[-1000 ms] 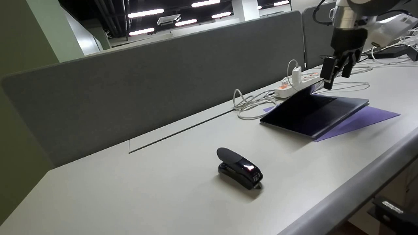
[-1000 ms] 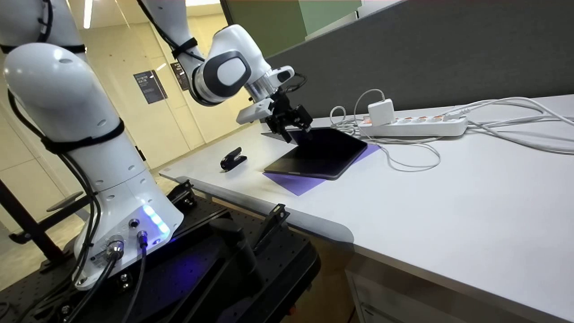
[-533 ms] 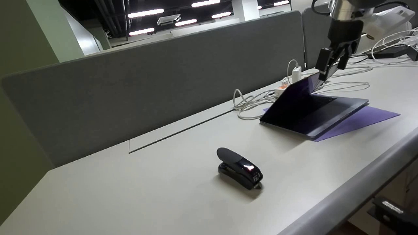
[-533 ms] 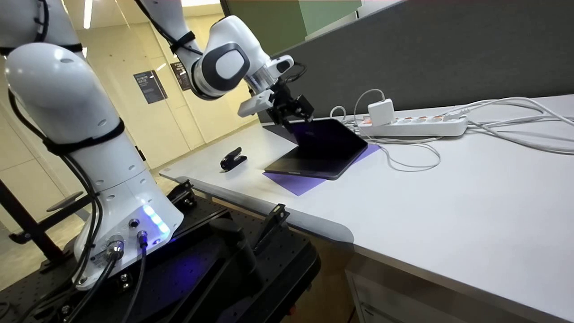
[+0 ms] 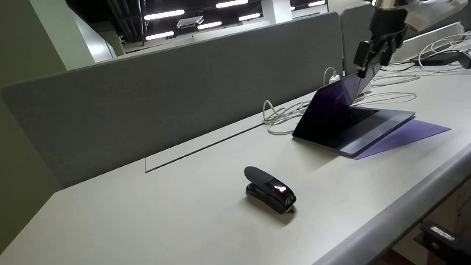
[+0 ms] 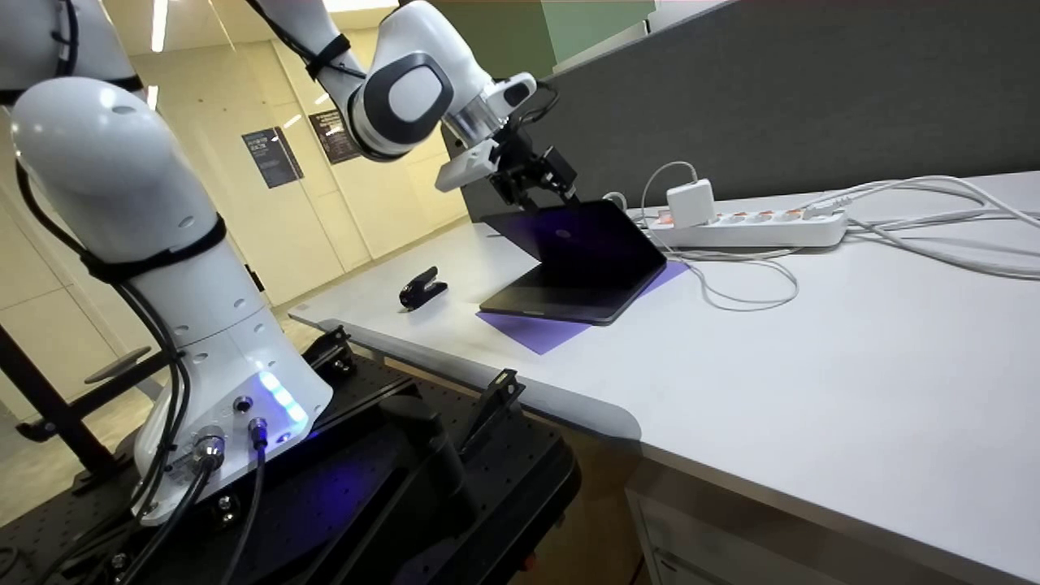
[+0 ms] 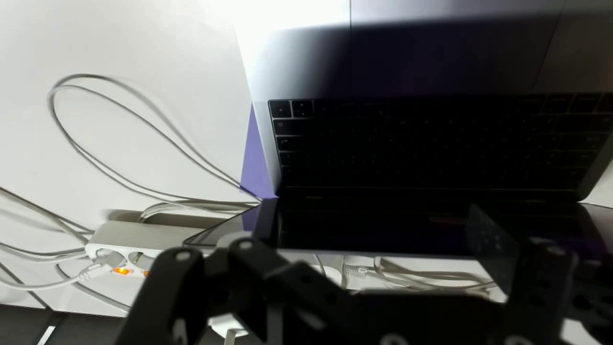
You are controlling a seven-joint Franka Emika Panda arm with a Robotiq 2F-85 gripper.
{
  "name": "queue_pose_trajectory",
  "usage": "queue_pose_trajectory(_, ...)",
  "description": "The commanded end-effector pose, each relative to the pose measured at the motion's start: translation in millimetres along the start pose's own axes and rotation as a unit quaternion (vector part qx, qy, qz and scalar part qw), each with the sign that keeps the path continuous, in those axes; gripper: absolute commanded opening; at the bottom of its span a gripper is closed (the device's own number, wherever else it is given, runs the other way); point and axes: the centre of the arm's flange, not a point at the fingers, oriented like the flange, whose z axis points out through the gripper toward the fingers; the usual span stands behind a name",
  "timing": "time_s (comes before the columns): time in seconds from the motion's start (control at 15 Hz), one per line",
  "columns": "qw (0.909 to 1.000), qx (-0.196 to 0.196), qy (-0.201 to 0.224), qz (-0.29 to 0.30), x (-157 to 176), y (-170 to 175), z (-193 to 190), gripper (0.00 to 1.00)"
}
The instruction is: Open the laptop
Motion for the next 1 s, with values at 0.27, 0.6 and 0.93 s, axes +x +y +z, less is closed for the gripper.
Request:
queue_pose_trajectory(0.27,1.0,0.001,-0.009,-0.002,-4,0,3,1.0)
queue_pose_trajectory(0.6,1.0,-0.001,-0.003,0.001,0,1,15,1.0)
queue_pose_trajectory(0.93,0.9997,0.022,-0.004,-0.014,5,-13,31,1.0)
